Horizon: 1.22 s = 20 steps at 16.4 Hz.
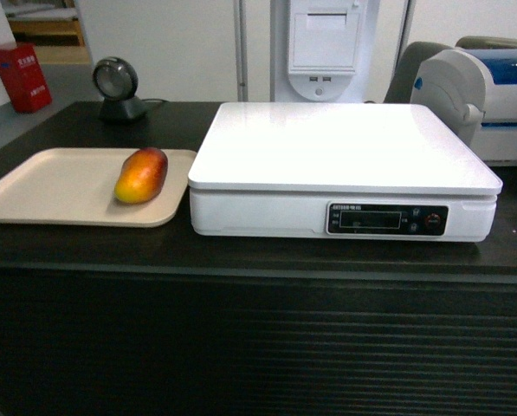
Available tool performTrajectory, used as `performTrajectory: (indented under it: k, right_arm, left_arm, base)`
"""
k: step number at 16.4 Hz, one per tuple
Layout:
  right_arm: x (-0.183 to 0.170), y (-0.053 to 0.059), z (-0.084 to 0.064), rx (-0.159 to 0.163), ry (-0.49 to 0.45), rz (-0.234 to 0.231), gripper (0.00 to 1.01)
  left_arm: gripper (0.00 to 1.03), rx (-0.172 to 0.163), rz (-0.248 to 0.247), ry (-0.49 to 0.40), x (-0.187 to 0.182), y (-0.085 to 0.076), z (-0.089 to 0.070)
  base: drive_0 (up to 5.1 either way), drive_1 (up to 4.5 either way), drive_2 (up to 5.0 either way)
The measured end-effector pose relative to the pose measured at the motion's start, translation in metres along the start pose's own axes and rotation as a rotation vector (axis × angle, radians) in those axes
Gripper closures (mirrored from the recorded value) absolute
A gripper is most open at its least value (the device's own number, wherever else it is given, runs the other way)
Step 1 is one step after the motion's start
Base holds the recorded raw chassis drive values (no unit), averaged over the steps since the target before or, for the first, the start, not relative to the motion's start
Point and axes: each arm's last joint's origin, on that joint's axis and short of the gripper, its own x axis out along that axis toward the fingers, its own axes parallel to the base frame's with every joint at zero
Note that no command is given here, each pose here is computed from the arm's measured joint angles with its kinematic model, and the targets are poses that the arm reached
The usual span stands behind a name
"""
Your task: Place dark red mango on scale at checkout
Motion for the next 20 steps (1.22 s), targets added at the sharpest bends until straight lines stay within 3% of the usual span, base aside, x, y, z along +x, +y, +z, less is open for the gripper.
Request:
performTrajectory:
  k: [20]
  right_arm:
    - [0.0000,0.0000,-0.0004,0.000,0.004,0.000,0.03]
  left_arm:
    - [0.05,0.000,-0.001,0.003,0.0000,0.0000,-0.0003]
  base:
    - [0.0,0.00,0.0]
